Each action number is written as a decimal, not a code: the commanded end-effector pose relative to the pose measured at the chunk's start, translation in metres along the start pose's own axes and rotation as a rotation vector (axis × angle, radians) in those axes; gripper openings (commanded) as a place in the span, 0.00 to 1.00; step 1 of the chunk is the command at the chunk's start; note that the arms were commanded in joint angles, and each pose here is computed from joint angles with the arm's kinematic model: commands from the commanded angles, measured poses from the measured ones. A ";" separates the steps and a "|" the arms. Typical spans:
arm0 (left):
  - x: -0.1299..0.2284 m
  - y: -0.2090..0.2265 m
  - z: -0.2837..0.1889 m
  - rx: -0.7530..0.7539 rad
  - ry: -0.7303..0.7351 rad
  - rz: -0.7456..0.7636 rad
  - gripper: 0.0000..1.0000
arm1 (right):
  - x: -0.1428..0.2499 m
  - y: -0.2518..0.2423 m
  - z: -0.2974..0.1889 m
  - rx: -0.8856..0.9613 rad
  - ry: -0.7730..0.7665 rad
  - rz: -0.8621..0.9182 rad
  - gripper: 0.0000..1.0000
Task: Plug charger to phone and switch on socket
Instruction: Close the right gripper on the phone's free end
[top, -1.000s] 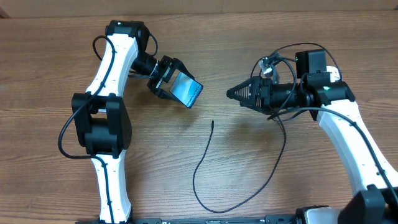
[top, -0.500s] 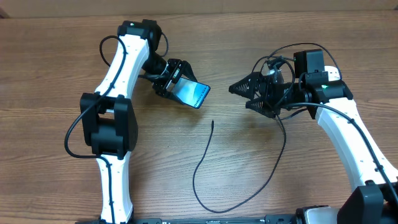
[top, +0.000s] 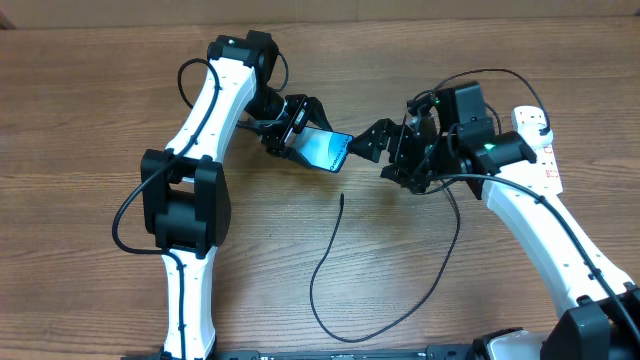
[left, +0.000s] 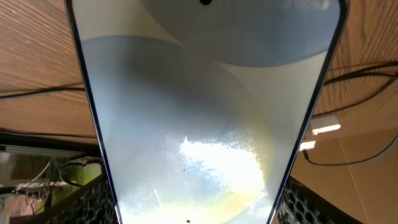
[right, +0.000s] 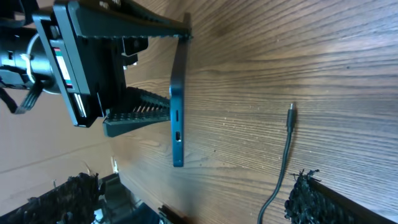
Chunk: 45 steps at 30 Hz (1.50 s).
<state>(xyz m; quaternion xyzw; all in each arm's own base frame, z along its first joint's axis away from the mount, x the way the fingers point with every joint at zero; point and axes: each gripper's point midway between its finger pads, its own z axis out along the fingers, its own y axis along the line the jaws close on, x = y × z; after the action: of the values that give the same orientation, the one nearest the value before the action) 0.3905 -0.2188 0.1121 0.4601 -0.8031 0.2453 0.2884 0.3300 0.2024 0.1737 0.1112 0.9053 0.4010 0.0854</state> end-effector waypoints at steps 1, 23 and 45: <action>0.021 -0.009 0.002 0.023 0.062 -0.010 0.04 | -0.006 0.007 0.003 0.042 -0.059 -0.014 1.00; 0.061 -0.013 0.023 0.010 0.169 0.045 0.04 | -0.008 -0.009 0.021 0.150 -0.094 0.019 1.00; 0.072 -0.014 0.033 -0.002 0.171 0.075 0.04 | -0.009 -0.012 0.020 0.165 -0.101 0.021 0.62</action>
<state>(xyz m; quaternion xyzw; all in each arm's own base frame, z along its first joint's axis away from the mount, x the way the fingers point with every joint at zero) 0.3647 -0.2811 0.1275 0.4122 -0.8006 0.2753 0.3366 0.3356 0.2066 0.1466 0.1484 0.9288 0.3232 0.1041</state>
